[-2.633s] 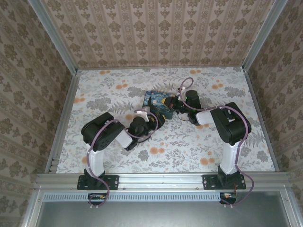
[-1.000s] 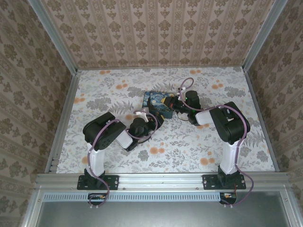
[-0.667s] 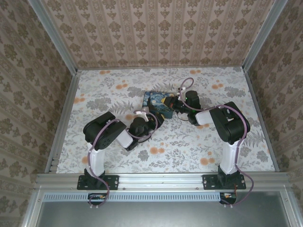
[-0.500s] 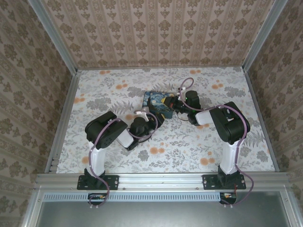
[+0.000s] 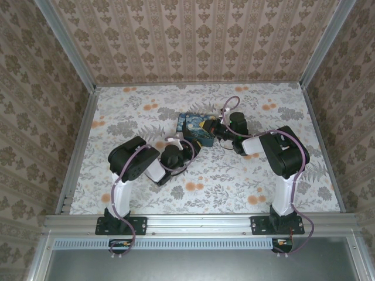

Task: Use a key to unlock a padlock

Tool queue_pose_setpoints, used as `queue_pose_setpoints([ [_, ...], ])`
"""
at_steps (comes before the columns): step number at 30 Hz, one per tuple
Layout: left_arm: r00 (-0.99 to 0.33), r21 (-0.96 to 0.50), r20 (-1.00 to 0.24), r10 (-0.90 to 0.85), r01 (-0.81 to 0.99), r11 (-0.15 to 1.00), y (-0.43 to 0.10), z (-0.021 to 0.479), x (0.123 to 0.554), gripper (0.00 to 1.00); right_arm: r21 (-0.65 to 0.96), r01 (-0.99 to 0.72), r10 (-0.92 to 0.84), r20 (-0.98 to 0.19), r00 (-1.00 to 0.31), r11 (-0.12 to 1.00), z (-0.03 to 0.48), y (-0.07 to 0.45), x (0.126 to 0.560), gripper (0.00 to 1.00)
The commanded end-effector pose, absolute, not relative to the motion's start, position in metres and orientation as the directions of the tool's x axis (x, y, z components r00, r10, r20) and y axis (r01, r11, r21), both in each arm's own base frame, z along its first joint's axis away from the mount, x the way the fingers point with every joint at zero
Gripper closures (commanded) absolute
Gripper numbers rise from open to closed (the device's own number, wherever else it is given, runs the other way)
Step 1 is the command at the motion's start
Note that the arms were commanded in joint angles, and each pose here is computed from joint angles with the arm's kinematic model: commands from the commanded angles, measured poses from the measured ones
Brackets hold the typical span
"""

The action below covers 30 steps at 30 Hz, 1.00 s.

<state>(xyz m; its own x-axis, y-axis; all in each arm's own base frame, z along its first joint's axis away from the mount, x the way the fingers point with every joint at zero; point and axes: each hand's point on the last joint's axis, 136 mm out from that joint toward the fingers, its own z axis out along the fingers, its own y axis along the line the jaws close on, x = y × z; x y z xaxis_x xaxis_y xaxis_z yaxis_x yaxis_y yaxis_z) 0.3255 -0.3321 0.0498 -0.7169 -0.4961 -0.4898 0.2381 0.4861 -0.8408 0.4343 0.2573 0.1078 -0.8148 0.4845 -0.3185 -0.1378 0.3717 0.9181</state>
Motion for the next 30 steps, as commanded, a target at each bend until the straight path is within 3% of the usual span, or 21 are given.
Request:
queue_pose_setpoints([
  [1,-0.738,-0.832,-0.471,-0.484,0.188,0.522,-0.325,0.028,0.328,0.75,0.908,0.004,0.453,-0.206,-0.868,0.420,0.055,0.257,0.412,1.00],
  [10,-0.759,-0.867,-0.414,-0.502,0.162,0.471,-0.325,0.035,0.332,1.00,0.916,-0.039,0.447,-0.232,-0.864,0.400,0.076,0.258,0.414,1.00],
  [18,-0.787,-0.921,-0.299,-0.540,0.089,0.380,-0.320,0.047,0.334,1.00,0.910,-0.143,0.414,-0.311,-0.855,0.389,0.117,0.251,0.380,1.00],
  [30,-0.840,-0.956,-0.192,-0.507,0.042,0.291,-0.326,0.058,0.327,1.00,0.926,-0.127,0.373,-0.265,-0.889,0.356,0.070,0.239,0.305,1.00],
])
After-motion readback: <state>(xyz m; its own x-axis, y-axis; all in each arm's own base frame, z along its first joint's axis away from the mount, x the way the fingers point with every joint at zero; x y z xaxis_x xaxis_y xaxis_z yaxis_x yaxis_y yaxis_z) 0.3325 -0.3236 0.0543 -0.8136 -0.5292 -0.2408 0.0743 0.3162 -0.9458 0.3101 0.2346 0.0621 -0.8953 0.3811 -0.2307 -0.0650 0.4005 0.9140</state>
